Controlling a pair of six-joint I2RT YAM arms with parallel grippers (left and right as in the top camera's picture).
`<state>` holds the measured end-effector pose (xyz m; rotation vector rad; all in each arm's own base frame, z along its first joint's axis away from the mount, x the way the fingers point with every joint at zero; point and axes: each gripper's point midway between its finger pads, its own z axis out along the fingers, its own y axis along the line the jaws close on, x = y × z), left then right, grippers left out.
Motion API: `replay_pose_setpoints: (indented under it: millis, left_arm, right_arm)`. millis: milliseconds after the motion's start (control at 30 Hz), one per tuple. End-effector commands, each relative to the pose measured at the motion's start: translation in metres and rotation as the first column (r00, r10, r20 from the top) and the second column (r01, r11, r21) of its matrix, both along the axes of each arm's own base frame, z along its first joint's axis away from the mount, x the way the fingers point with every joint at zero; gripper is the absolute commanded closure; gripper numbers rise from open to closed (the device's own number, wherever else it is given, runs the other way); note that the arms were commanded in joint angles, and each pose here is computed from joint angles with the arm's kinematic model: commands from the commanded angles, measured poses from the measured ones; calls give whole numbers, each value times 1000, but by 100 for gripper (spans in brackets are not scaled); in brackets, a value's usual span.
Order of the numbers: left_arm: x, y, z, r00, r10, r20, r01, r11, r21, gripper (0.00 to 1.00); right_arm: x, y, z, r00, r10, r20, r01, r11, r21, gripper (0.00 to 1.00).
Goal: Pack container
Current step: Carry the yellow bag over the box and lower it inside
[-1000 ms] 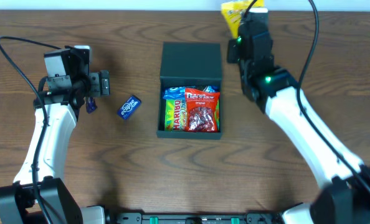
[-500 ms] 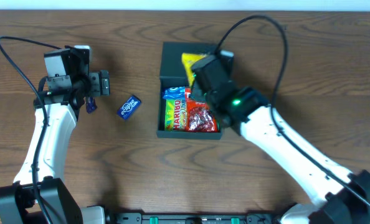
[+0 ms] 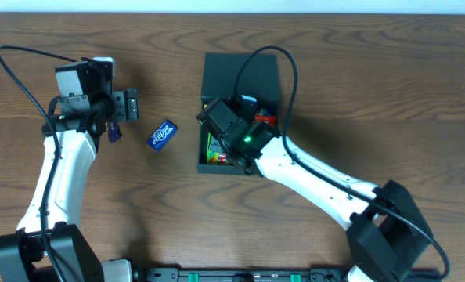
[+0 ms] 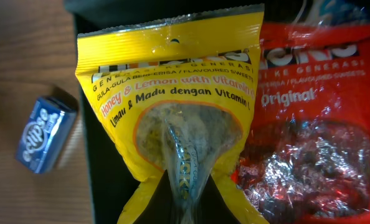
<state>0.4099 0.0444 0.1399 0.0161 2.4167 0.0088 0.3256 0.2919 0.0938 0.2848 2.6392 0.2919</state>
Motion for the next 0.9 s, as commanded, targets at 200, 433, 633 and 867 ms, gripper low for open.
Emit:
replay_pose_setpoints:
  millis: [200, 433, 633, 867]
  left_arm:
    - [3, 1, 5, 1000, -13, 10, 13, 1000, 12, 5]
    - [3, 1, 5, 1000, -13, 10, 13, 1000, 12, 5]
    - [3, 1, 5, 1000, -13, 10, 13, 1000, 12, 5]
    - [3, 1, 5, 1000, -13, 10, 13, 1000, 12, 5]
  right_arm:
    - [-9, 5, -10, 996, 94, -6, -94, 993, -74, 84]
    - [-8, 7, 9, 989, 143, 37, -140, 988, -71, 23]
    - [-1, 12, 56, 962, 219, 162, -215, 976, -45, 56]
    - [8, 7, 54, 944, 272, 189, -253, 960, -118, 98]
